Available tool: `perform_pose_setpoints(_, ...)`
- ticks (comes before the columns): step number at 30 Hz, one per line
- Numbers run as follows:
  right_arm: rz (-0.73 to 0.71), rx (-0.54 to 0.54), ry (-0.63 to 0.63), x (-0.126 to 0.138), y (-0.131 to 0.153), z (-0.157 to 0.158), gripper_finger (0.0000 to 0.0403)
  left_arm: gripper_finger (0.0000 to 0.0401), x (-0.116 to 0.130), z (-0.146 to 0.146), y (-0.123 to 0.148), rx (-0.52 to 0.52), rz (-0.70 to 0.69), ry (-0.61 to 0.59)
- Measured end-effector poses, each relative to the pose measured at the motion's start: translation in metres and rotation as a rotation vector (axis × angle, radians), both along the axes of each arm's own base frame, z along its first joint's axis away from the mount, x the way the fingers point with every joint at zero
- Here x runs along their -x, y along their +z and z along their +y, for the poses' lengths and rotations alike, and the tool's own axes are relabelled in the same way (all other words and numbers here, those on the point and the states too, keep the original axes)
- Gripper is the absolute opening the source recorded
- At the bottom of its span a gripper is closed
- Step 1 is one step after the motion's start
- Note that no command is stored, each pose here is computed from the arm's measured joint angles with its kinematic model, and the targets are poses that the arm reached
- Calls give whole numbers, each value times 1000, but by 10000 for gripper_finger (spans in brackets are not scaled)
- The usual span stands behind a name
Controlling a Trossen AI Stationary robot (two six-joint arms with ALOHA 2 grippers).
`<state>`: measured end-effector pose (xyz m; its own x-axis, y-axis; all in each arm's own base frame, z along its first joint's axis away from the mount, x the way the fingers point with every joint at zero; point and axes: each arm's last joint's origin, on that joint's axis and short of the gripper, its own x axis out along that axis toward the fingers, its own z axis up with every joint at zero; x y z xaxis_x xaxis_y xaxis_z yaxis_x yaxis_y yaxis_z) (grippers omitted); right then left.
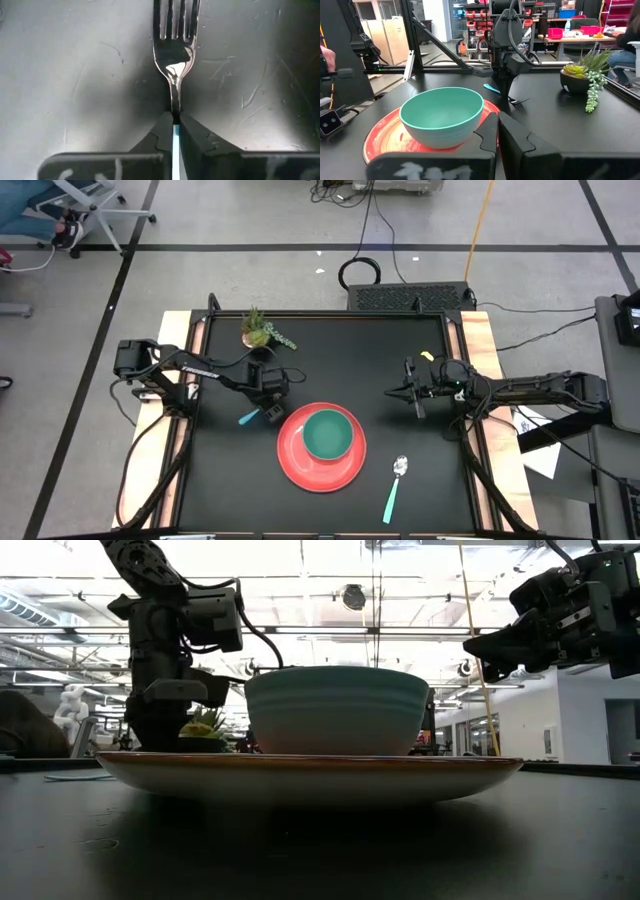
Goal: Set table place
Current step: Put the blue fork to the left of the bowl green bowl on the orange plate
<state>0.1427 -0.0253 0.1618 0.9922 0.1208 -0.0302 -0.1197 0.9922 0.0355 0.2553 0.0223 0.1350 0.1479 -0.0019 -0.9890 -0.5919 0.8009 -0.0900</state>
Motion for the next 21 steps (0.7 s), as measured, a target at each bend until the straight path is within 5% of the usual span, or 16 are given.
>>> perform_pose_setpoints(21, 0, -9, 0, 0, 0, 0, 4, 7, 11, -5, 65, -7, -344, -32)
